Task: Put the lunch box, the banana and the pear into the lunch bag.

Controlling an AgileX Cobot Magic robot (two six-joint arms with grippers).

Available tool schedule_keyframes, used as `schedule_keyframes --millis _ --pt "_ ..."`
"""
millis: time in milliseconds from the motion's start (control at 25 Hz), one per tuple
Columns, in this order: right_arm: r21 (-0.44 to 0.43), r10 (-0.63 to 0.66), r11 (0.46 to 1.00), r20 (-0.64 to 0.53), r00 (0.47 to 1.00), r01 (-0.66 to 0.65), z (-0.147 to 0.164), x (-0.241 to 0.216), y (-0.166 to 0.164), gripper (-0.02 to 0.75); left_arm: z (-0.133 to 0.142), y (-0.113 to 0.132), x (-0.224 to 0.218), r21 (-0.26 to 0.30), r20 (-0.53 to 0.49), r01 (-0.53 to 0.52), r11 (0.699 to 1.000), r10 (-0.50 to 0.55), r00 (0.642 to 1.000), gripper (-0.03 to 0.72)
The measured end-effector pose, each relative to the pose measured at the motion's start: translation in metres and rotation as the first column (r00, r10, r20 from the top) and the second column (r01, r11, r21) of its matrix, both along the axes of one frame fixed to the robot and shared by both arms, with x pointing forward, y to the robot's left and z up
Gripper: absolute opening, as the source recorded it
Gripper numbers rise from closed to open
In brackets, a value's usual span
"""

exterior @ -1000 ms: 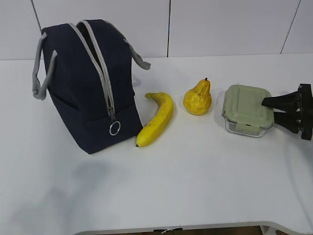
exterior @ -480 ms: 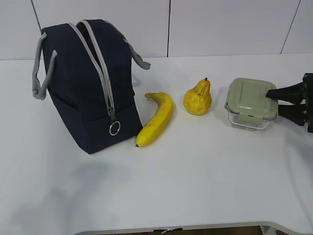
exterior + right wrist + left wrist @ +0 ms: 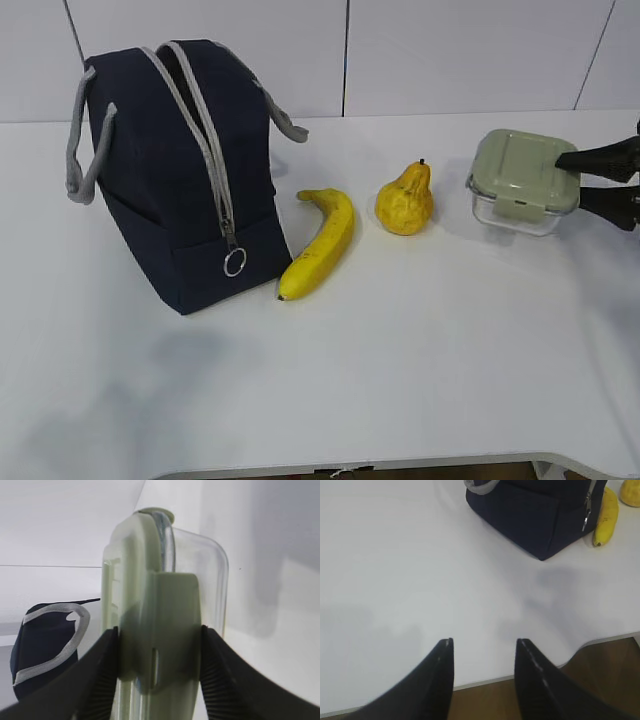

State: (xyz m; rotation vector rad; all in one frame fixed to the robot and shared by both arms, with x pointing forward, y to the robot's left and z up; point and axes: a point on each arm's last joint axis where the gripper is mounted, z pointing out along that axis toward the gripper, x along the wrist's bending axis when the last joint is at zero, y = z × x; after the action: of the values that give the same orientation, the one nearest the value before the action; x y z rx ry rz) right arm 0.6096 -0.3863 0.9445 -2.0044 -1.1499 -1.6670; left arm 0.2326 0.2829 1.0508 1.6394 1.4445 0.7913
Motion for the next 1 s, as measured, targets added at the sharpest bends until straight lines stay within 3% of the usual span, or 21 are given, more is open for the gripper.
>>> schedule_keyframes --millis 400,720,1000 --pt "0.008 -0.012 1.000 0.016 1.000 0.011 0.019 -0.003 0.002 0.378 0.046 0.000 0.020 -0.022 -0.005 0.002 1.000 -0.003 1.000 0.267" --pt "0.008 -0.022 1.000 0.058 0.998 0.021 0.048 -0.009 0.004 0.378 0.078 -0.011 0.083 -0.222 -0.032 0.060 0.973 -0.069 0.997 0.258" --pt "0.032 -0.034 0.999 0.064 0.997 0.032 0.059 -0.011 0.006 0.378 0.087 -0.016 0.147 -0.338 -0.097 0.079 0.938 -0.118 0.988 0.257"
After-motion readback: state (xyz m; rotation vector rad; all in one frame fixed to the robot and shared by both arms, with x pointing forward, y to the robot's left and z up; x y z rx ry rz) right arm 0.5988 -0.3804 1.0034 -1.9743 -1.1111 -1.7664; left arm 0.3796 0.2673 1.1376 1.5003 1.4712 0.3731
